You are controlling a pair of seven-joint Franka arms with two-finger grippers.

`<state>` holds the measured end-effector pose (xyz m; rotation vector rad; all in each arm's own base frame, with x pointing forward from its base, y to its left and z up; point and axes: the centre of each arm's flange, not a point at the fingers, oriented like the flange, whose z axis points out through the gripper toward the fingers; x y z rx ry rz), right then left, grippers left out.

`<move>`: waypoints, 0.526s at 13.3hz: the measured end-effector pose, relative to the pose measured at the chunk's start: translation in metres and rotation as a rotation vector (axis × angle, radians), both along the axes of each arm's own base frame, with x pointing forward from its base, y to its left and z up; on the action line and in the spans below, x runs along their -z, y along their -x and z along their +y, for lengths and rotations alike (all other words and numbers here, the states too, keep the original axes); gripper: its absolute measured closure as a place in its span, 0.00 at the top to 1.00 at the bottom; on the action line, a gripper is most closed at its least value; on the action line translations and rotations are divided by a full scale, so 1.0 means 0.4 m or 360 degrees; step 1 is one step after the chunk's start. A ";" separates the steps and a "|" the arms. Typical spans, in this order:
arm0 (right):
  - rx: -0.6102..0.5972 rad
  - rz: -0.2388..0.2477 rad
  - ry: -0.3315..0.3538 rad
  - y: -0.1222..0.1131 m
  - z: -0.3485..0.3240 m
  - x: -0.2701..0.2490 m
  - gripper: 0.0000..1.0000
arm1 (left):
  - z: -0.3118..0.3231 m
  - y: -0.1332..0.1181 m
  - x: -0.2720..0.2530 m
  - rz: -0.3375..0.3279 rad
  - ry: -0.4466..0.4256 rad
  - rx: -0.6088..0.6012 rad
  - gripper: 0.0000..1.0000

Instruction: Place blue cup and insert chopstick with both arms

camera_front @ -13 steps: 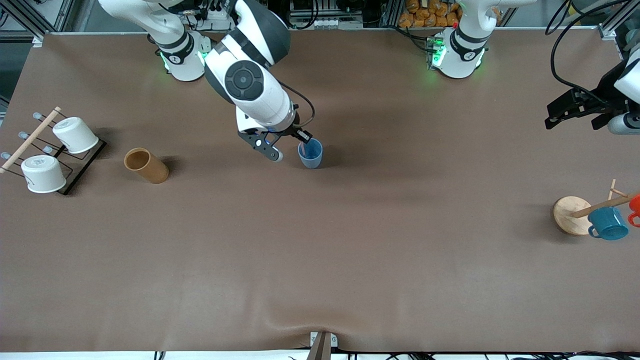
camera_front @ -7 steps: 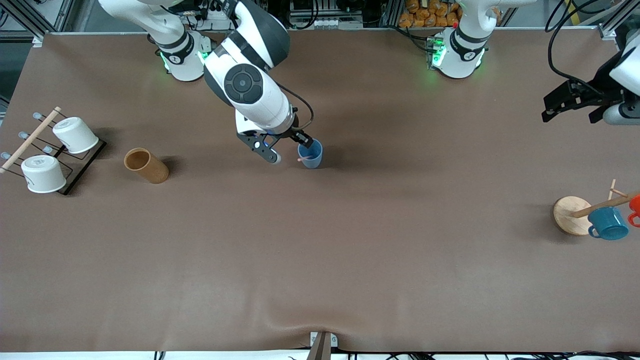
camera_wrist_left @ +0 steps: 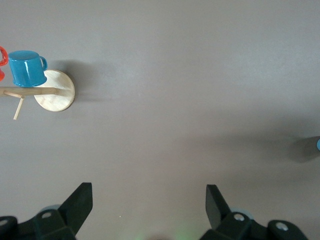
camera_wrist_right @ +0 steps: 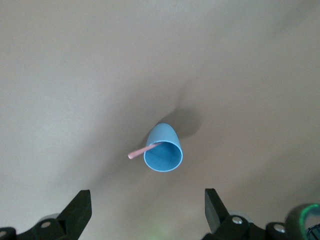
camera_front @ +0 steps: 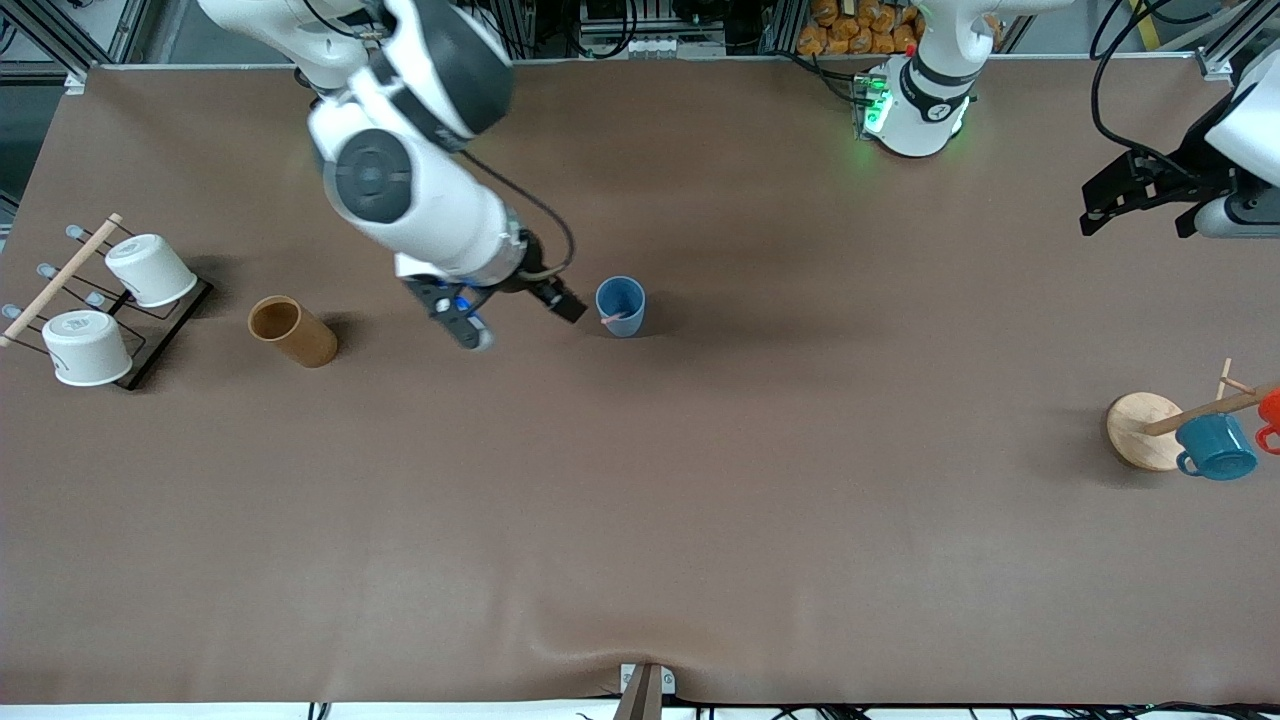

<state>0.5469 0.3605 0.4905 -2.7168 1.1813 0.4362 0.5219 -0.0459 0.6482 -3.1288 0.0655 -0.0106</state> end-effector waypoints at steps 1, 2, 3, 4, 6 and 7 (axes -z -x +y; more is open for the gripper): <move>0.0006 0.0003 -0.0006 -0.016 -0.026 -0.021 1.00 | -0.002 0.000 0.004 -0.0009 0.0000 0.0003 1.00; -0.0022 0.0006 -0.0011 -0.028 -0.053 -0.038 1.00 | -0.004 0.001 0.007 -0.0018 0.0001 0.0005 1.00; -0.0088 0.0010 -0.0018 -0.039 -0.083 -0.053 1.00 | -0.005 0.003 0.008 -0.0023 0.0001 0.0006 1.00; -0.0164 0.0018 -0.0026 -0.052 -0.121 -0.065 1.00 | -0.006 0.006 0.006 -0.0030 0.0001 0.0008 1.00; -0.0245 0.0034 -0.0042 -0.087 -0.221 -0.087 1.00 | -0.006 0.011 -0.002 -0.0044 0.0002 0.0009 1.00; -0.0248 0.0029 -0.0052 -0.107 -0.274 -0.101 1.00 | -0.006 0.014 -0.007 -0.0052 0.0003 0.0009 1.00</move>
